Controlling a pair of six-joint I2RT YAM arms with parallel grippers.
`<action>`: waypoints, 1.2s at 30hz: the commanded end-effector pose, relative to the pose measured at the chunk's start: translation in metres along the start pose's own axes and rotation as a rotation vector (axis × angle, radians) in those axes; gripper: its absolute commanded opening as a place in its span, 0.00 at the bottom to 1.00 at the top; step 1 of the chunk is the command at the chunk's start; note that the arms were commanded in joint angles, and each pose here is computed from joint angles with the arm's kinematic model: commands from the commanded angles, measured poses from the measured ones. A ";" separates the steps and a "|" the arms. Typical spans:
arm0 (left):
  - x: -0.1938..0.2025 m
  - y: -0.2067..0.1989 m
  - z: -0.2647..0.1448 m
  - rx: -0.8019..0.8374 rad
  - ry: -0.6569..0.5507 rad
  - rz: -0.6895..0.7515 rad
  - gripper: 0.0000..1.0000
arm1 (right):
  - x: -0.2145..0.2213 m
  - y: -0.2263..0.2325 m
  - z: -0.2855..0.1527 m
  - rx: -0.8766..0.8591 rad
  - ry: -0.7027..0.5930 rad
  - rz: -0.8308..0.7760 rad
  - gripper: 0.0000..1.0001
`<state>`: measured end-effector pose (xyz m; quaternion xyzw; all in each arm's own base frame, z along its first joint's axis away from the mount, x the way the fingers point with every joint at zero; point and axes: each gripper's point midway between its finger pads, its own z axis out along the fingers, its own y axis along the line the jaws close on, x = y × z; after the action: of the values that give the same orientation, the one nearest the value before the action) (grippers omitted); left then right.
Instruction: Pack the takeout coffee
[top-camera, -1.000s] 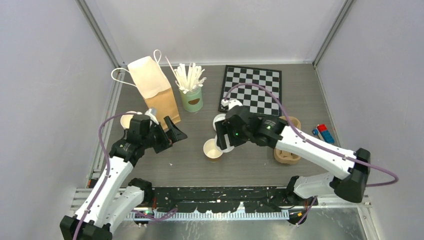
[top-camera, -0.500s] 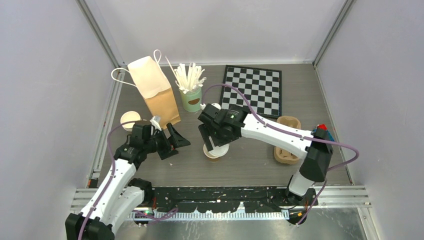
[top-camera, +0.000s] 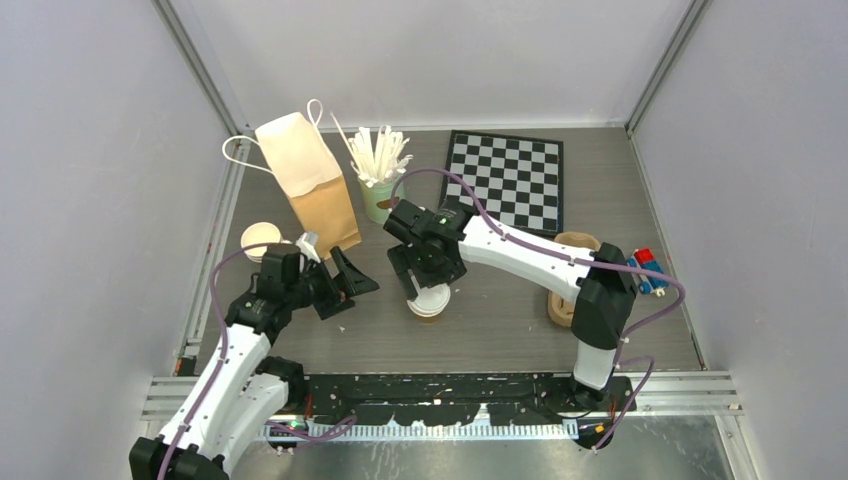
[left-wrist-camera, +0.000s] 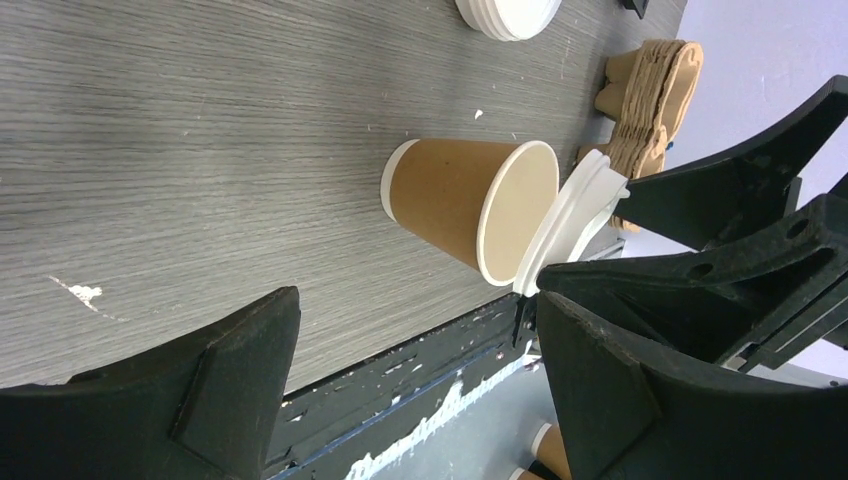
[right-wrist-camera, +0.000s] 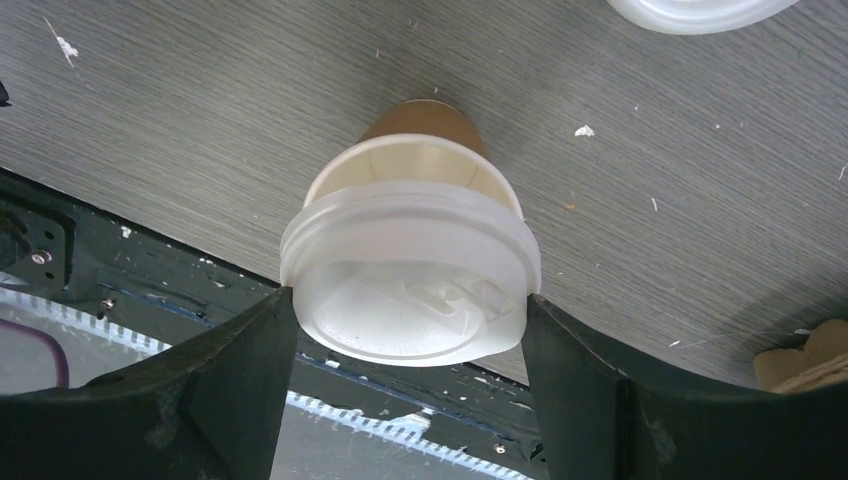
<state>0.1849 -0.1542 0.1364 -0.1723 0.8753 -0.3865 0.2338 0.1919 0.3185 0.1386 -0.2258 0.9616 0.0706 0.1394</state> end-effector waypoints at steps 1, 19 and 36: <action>-0.005 -0.001 -0.002 0.003 -0.022 0.018 0.89 | -0.007 0.005 -0.012 -0.043 0.009 -0.018 0.71; -0.006 -0.001 0.002 0.004 -0.015 0.015 0.89 | -0.003 0.008 0.007 -0.074 0.101 -0.037 0.75; -0.005 -0.001 0.003 0.011 -0.010 0.013 0.88 | -0.010 0.000 0.012 -0.041 0.102 -0.035 0.81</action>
<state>0.1869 -0.1535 0.1312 -0.1775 0.8791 -0.3797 0.2270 0.1973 0.3219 0.1164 -0.2432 0.9650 0.0679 0.0707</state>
